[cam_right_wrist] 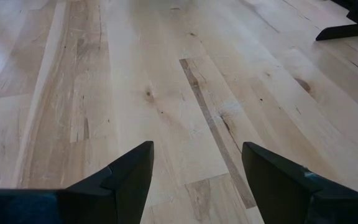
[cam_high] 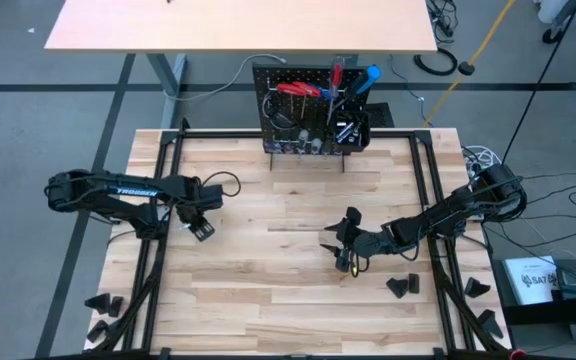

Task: Hang tools onto peg board
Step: Put the silver extension bar into the black bin on the peg board

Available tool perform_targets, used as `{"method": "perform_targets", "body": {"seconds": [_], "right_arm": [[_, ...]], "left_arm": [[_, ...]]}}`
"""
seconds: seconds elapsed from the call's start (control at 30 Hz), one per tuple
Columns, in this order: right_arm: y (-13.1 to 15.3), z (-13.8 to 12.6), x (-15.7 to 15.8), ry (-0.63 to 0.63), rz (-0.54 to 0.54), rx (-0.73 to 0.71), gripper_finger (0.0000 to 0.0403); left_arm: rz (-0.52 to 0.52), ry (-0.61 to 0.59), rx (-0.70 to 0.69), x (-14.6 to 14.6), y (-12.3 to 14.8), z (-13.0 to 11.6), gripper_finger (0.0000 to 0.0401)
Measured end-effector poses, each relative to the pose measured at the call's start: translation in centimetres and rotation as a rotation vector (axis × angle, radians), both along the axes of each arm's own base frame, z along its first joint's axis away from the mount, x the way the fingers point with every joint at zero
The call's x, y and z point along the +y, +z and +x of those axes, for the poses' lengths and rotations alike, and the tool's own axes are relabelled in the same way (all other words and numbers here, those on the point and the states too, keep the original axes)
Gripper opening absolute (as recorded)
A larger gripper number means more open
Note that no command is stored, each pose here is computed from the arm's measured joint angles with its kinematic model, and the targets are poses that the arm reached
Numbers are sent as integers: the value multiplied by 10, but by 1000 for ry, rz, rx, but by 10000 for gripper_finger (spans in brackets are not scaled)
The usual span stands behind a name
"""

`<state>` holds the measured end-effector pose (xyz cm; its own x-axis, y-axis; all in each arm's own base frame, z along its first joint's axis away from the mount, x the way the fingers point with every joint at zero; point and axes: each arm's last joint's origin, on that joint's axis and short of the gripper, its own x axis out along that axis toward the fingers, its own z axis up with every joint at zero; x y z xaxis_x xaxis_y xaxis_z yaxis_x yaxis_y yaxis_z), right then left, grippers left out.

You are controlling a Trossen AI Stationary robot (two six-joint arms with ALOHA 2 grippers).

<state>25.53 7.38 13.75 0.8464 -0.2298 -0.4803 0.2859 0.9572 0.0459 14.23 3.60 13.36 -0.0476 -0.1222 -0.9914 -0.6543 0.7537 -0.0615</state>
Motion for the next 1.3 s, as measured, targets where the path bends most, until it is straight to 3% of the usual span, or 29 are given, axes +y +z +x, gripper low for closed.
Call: {"method": "perform_targets", "body": {"seconds": [0.17, 0.37, 0.53, 0.73, 0.93, 1.1, 1.23, 1.3], "right_arm": [[0, 0, 0, -1, 2, -3, 238], [0, 0, 0, -1, 3, -4, 238], [0, 0, 0, -1, 3, -5, 238], [0, 0, 0, -2, 4, -4, 238], [0, 0, 0, -2, 4, -4, 238], [0, 0, 0, -1, 2, -3, 238], [0, 0, 0, -2, 1, -1, 238], [0, 0, 0, -2, 1, -2, 238]], "left_arm": [[5, -30, -1, -4, 0, 1, 129], [4, -47, -9, -6, 0, 3, 63], [6, -49, -23, -6, 5, 8, 63], [21, -84, -151, -2, 23, 27, 63], [96, -148, -442, 2, 54, 64, 63], [197, -192, -863, 0, 101, 106, 63], [353, -230, -1247, -3, 148, 131, 62], [441, -244, -1369, -4, 169, 142, 62]]}}
